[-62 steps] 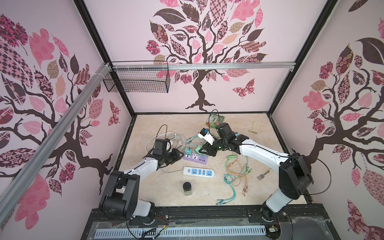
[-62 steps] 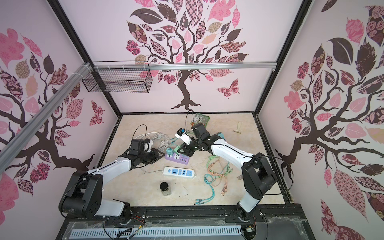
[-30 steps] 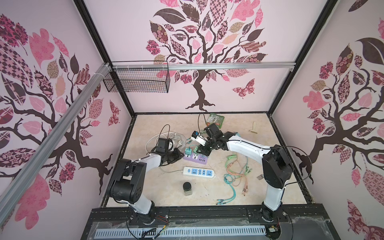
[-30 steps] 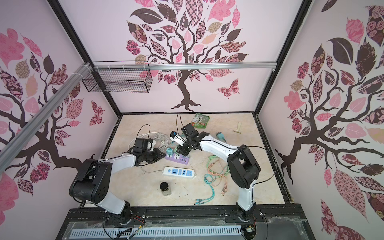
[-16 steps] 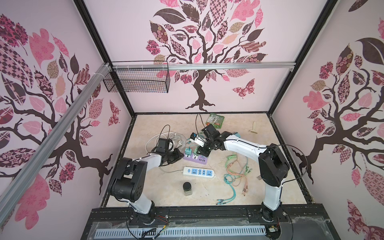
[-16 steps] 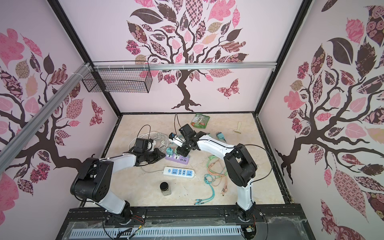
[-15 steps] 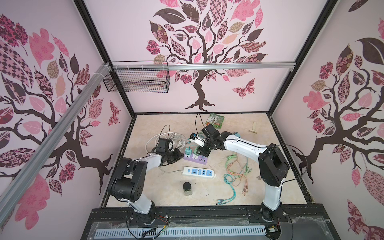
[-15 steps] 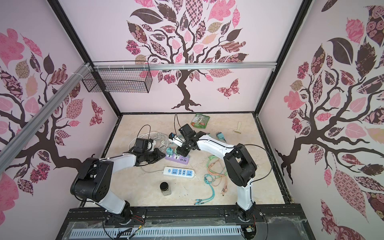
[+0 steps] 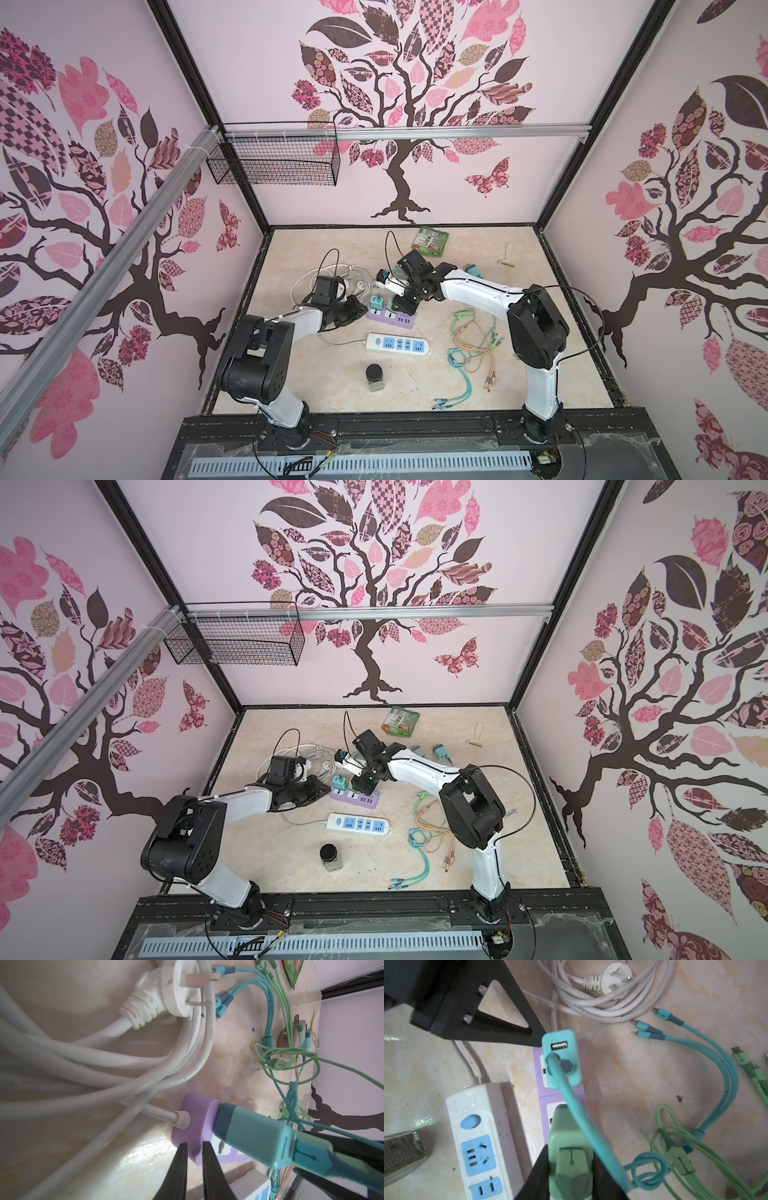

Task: Insert the plug
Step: 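Lower the sage-green charger with the right gripper over the purple strip's free socket, then push the charger prongs into the socket beside the teal charger with the right gripper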

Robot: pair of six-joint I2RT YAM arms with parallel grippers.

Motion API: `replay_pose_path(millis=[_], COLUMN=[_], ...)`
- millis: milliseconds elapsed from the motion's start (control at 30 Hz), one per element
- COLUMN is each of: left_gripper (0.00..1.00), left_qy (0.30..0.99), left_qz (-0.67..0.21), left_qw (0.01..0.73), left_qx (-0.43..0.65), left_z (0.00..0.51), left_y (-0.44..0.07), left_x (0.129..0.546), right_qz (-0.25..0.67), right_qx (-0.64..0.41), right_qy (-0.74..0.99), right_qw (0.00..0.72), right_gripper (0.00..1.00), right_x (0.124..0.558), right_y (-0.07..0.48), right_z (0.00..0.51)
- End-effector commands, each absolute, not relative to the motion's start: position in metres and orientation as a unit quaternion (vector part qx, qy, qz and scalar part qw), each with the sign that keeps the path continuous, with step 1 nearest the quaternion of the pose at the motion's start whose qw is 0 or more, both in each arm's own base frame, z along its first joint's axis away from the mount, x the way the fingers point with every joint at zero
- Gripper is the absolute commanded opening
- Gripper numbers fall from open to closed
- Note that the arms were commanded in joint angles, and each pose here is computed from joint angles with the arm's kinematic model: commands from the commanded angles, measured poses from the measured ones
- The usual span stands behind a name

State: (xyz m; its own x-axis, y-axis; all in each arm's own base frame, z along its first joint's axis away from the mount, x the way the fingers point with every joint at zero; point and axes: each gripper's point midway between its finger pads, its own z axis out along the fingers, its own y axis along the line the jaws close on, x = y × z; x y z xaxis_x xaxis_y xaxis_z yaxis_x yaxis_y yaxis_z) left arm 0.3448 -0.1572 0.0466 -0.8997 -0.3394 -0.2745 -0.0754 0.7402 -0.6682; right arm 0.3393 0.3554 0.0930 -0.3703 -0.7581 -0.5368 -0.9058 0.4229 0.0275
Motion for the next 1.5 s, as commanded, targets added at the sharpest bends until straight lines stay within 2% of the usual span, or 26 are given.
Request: replay_pose_path(millis=[0,1467], left_gripper=[0.17,0.17], left_qy=[0.911,0.909], left_qz=[-0.344,-0.351], left_qw=[0.196,0.192], left_qx=[-0.115,-0.122], left_z=[0.044,0.041], left_y=[-0.156,-0.154], left_x=[0.348,0.343], right_qz=[0.144,0.079], right_qx=[-0.524,-0.573], right_qy=[0.811,0.796], right_qw=[0.219,0.181], right_gripper=[0.13,0.14], right_x=[0.342,0.345], right_y=[0.358,0.362], right_z=[0.085,0.062])
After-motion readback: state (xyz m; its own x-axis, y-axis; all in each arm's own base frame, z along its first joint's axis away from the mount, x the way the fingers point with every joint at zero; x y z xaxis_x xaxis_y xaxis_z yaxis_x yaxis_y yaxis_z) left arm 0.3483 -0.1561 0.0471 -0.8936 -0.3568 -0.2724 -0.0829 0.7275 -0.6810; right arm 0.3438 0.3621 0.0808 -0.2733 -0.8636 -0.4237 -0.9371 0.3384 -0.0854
